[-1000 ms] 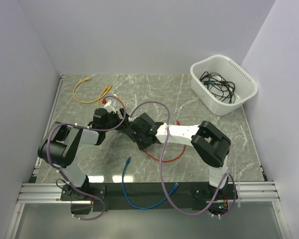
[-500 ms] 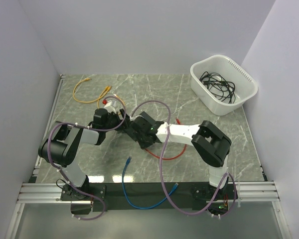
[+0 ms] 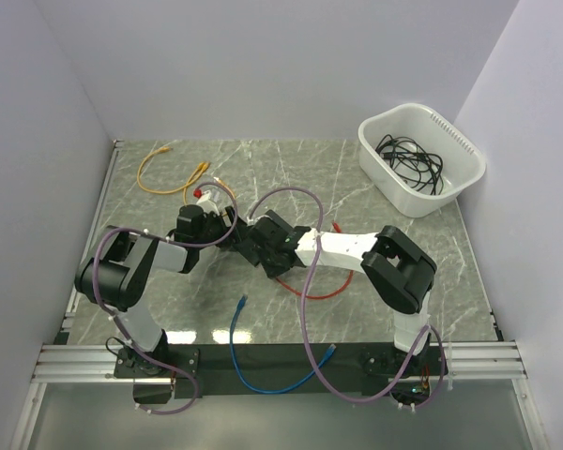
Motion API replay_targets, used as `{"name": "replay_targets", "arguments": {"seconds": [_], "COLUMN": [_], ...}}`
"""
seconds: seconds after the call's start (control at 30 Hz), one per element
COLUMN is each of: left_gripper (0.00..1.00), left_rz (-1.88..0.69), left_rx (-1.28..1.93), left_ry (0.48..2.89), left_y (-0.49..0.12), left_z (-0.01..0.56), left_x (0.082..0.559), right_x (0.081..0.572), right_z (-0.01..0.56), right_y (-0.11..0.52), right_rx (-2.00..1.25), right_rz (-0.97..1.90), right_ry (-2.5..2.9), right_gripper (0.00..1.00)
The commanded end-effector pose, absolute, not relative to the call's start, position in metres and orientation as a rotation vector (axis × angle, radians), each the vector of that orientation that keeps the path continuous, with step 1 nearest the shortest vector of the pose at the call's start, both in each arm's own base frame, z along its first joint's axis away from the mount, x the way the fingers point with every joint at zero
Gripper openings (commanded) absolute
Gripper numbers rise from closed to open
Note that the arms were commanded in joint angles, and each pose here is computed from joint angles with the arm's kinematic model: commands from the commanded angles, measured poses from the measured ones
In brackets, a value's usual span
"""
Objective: Insert the plug into the switch port
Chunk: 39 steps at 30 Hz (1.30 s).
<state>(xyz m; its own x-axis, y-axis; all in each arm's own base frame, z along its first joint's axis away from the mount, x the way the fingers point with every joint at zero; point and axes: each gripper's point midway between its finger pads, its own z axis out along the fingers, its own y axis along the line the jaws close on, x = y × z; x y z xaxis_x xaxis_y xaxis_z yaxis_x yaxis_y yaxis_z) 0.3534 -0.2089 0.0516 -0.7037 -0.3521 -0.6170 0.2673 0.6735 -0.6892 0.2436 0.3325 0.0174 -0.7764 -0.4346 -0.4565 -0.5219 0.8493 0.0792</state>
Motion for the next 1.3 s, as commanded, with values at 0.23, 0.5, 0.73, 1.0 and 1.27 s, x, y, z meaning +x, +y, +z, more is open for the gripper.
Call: {"name": "replay_targets", "arguments": {"seconds": [0.23, 0.5, 0.73, 1.0, 1.27], "left_gripper": [0.8, 0.78, 0.7, 0.67, 0.63], "left_rz": [-1.08, -1.091, -1.121, -1.158, -1.229], "left_rx": [-0.015, -0.008, 0.024, 0.121, 0.27], "left_ry": [2.121, 2.136, 2.146, 2.129, 2.109], "left_y": [-0.218, -0.22, -0.224, -0.236, -0.257], "left_z": [0.05, 0.044, 0.04, 0.04, 0.041], "left_x": [0.35, 0.349, 0.345, 0.339, 0.326], "right_x": [0.261, 0.263, 0.266, 0.276, 0.301], "right_z": [0.05, 0.062, 0.052, 0.038, 0.055], "right_y": [0.347, 0.362, 0.36, 0.357, 0.347], "right_rx": [-0.693, -0.711, -0.7, -0.661, -0.689], "right_rz": [0.304, 0.368, 0.32, 0.27, 0.2], "right_ry": [2.504, 2.488, 2.485, 2.463, 2.329], "right_gripper": [0.0, 0.0, 0.0, 0.0, 0.0]}}
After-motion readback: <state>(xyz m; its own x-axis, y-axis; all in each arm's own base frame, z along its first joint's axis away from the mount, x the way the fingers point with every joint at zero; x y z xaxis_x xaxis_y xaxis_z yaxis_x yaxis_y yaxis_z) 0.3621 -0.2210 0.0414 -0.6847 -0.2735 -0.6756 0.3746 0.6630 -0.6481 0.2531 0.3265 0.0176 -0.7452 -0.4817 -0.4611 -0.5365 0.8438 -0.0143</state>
